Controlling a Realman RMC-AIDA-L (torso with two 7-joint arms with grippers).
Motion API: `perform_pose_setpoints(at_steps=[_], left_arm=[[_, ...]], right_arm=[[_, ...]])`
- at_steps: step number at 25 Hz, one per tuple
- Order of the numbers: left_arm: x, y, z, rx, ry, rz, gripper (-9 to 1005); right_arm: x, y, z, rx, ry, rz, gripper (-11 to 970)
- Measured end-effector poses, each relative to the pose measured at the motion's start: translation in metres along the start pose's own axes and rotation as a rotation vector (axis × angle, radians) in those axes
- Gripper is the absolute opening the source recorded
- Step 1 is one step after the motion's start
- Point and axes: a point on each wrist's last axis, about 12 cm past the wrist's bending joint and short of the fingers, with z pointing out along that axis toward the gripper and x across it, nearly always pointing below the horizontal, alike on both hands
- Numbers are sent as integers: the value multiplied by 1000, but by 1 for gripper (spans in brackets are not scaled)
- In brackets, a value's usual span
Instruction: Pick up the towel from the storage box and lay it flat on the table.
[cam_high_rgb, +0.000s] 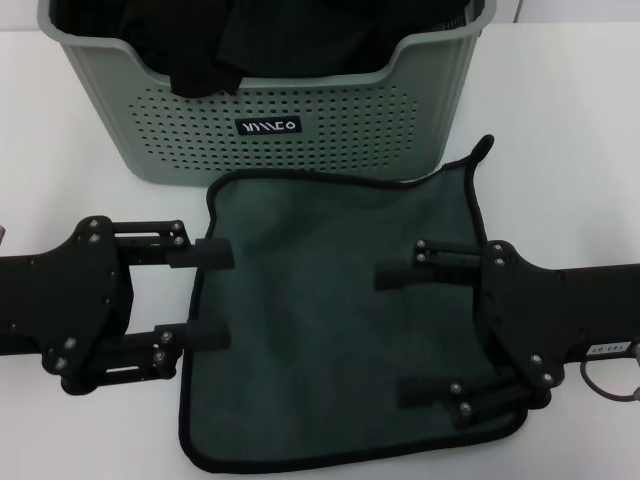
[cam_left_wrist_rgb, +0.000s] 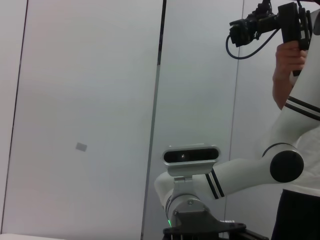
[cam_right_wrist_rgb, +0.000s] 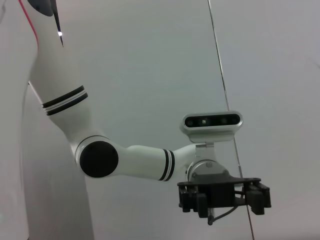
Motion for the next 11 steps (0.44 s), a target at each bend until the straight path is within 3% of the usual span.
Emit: perform_pose_setpoints(at_steps=[11], left_arm=[[3, 3, 0, -3, -8, -20, 551]], right_arm=[[0, -1, 0, 7, -2, -10, 886]])
